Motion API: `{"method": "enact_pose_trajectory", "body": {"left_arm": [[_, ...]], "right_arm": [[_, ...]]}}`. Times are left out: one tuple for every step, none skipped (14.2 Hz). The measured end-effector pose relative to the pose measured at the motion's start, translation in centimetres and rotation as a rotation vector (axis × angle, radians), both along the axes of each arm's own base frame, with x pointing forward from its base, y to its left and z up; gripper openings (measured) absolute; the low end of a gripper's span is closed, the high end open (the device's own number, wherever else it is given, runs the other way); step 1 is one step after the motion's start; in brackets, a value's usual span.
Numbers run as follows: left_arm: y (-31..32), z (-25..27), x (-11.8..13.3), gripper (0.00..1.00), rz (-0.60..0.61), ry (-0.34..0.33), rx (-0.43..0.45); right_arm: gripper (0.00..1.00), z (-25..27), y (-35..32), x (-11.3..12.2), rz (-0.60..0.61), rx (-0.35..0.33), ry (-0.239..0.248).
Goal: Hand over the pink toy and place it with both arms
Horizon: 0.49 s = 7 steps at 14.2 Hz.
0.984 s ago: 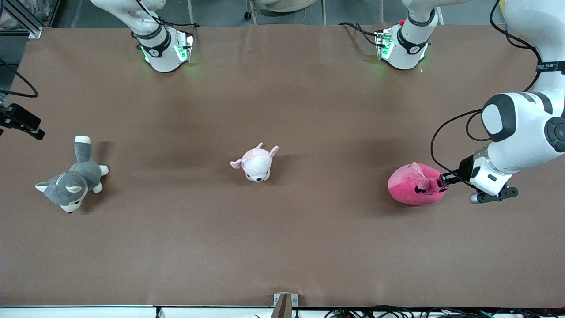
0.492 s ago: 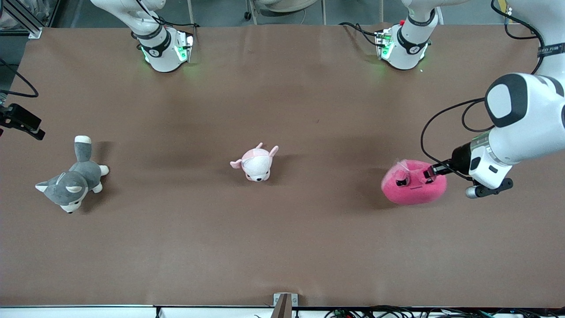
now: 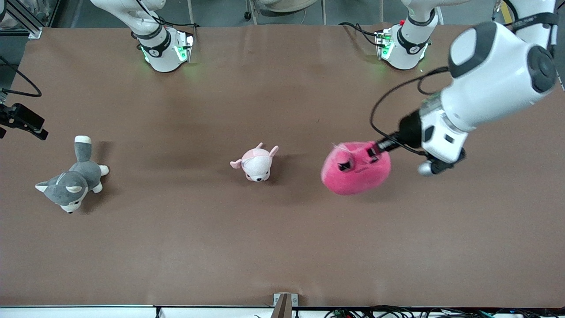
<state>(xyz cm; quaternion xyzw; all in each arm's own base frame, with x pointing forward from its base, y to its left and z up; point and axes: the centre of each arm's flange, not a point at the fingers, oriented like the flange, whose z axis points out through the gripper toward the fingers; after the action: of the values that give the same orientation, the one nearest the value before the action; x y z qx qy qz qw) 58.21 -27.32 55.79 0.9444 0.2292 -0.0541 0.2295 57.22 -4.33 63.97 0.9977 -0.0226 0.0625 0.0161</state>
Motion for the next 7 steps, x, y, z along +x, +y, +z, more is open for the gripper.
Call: {"method": "enact_pose_trajectory", "body": {"left_arm": [[-2.4, 0.8, -1.2, 0.09, 0.014, 0.019, -0.012], [-4.8, 1.4, -2.3, 0.09, 0.024, 0.034, -0.023], [-7.3, 1.9, -3.3, 0.09, 0.033, 0.039, -0.039], [-9.7, 2.5, -4.2, 0.09, 0.051, 0.039, -0.063], [-11.9, 3.0, -5.0, 0.09, 0.075, 0.038, -0.093], [-13.8, 3.4, -5.5, 0.09, 0.098, 0.04, -0.123], [-15.3, 3.8, -5.9, 0.09, 0.117, 0.042, -0.152]], "right_arm": [[1.0, 0.0, 0.1, 0.0, 0.001, 0.001, 0.0], [1.0, 0.0, 0.3, 0.0, 0.006, 0.002, 0.0], [1.0, -0.1, 0.8, 0.0, 0.015, 0.004, 0.008], [1.0, -0.3, 1.5, -0.2, 0.026, 0.005, 0.032], [1.0, -0.5, 2.1, -0.5, 0.036, 0.007, 0.06], [1.0, -0.5, 2.8, -0.7, 0.047, 0.012, 0.077], [1.0, -0.5, 3.6, -0.8, 0.06, 0.039, 0.086]]}}
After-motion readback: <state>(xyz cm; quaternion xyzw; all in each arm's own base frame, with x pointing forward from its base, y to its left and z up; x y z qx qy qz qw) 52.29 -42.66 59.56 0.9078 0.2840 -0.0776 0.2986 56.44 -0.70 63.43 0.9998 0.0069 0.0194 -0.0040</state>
